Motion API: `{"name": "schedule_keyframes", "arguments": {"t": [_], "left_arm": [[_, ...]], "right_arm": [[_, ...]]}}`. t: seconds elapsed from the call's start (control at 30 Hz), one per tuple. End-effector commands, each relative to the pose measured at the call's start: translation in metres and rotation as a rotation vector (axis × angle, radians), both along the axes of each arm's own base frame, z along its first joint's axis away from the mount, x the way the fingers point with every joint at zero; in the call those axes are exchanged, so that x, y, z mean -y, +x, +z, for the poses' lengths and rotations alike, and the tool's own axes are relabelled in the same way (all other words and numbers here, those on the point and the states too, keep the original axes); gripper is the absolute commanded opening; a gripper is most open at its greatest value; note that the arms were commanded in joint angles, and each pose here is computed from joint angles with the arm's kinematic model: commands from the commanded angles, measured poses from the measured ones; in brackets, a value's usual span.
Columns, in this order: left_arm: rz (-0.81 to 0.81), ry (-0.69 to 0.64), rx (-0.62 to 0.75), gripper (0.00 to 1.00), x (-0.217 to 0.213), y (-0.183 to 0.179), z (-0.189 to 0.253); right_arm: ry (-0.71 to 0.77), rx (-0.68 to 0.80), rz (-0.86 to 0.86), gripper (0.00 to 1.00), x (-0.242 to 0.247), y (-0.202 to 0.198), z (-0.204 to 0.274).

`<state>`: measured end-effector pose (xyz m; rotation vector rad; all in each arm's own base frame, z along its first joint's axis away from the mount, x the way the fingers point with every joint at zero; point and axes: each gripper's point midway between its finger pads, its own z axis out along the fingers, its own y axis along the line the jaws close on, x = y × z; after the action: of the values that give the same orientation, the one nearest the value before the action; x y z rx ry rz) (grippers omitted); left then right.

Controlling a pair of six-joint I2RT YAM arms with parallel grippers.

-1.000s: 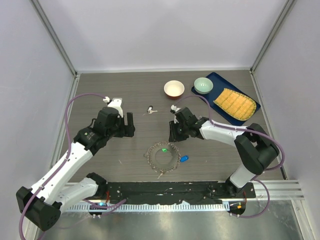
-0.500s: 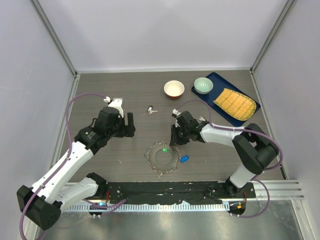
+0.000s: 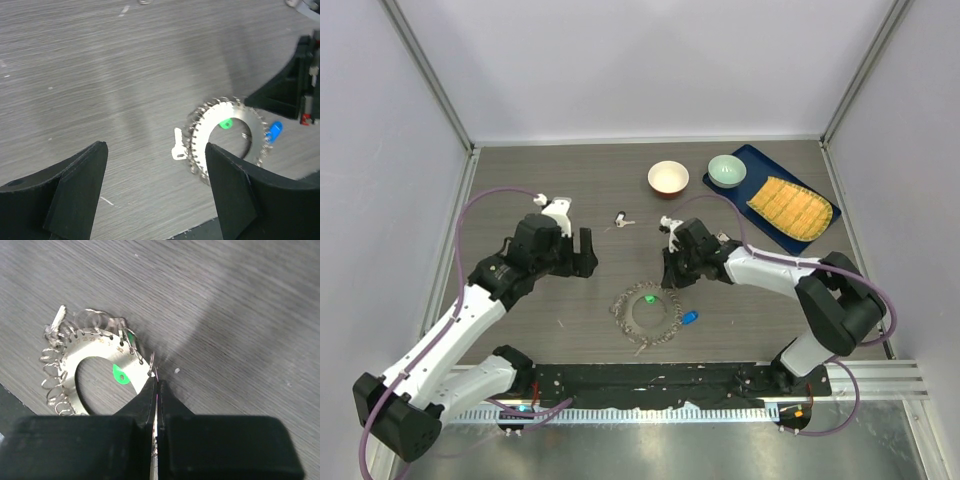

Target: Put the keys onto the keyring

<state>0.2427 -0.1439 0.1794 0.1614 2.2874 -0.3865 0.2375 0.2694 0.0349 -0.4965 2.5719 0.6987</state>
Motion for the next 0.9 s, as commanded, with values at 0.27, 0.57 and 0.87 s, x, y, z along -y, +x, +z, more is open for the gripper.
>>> {"name": "schedule_keyframes", "arguments": {"t": [0.27,0.57,0.87], "left_arm": [[-0.416,-0.224,0.33,0.88,0.06,-0.009,0.084],[-0.789,-0.246,0.541,0.84,0.092,-0.034,0.125],[-0.887,-0.338,0.518,0.72,0.119,-0.043,0.118]], "right_arm": [[0.05,0.554,0.409,0.01,-0.016,0.024,0.175],[0.157,0.799,0.638,0.01,-0.016,-0.009,0.245],[0.227,0.826,0.685,0.01,-0.023,-0.028,0.23]]}}
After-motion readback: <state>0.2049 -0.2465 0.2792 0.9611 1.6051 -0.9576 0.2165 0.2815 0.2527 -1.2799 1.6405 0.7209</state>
